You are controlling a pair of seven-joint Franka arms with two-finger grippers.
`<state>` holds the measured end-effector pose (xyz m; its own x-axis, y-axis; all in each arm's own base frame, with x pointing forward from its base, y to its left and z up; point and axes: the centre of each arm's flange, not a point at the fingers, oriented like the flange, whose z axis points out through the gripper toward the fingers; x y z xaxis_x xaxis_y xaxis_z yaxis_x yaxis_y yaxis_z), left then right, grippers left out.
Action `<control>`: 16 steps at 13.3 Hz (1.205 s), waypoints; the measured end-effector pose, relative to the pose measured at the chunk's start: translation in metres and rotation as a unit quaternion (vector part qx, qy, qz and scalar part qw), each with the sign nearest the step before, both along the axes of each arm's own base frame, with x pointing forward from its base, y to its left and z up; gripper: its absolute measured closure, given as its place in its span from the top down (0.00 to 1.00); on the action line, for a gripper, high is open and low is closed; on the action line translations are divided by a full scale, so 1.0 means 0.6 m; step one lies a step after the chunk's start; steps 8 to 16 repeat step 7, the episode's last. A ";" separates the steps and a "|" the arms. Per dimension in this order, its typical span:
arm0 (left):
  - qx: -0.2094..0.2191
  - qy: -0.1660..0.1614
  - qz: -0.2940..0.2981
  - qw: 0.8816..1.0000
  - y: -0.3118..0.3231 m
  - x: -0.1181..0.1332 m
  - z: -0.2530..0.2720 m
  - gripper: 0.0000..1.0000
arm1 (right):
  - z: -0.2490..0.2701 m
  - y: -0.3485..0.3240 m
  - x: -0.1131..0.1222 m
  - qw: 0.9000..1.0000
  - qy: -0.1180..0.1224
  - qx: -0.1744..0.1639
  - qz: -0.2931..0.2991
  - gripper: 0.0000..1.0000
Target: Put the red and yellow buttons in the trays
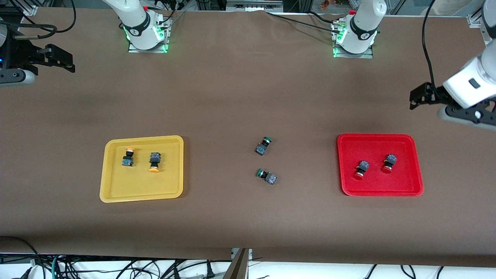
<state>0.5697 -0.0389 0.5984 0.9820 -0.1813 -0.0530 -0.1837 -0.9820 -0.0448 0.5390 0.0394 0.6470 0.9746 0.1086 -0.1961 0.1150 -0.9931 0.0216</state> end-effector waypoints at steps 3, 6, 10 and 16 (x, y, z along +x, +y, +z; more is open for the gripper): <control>0.002 -0.016 0.019 1.000 0.019 -0.039 -0.006 1.00 | 0.000 0.000 0.000 1.000 0.000 0.000 0.000 1.00; 0.002 -0.017 0.026 1.000 0.025 -0.039 -0.014 1.00 | 0.000 0.000 0.000 1.000 0.000 0.000 0.000 1.00; 0.002 -0.017 0.028 0.999 0.025 -0.039 -0.014 1.00 | 0.000 0.000 0.000 1.000 0.000 0.000 0.000 1.00; 0.002 -0.017 0.028 0.999 0.025 -0.039 -0.014 1.00 | 0.000 0.000 0.000 1.000 0.000 0.000 0.000 1.00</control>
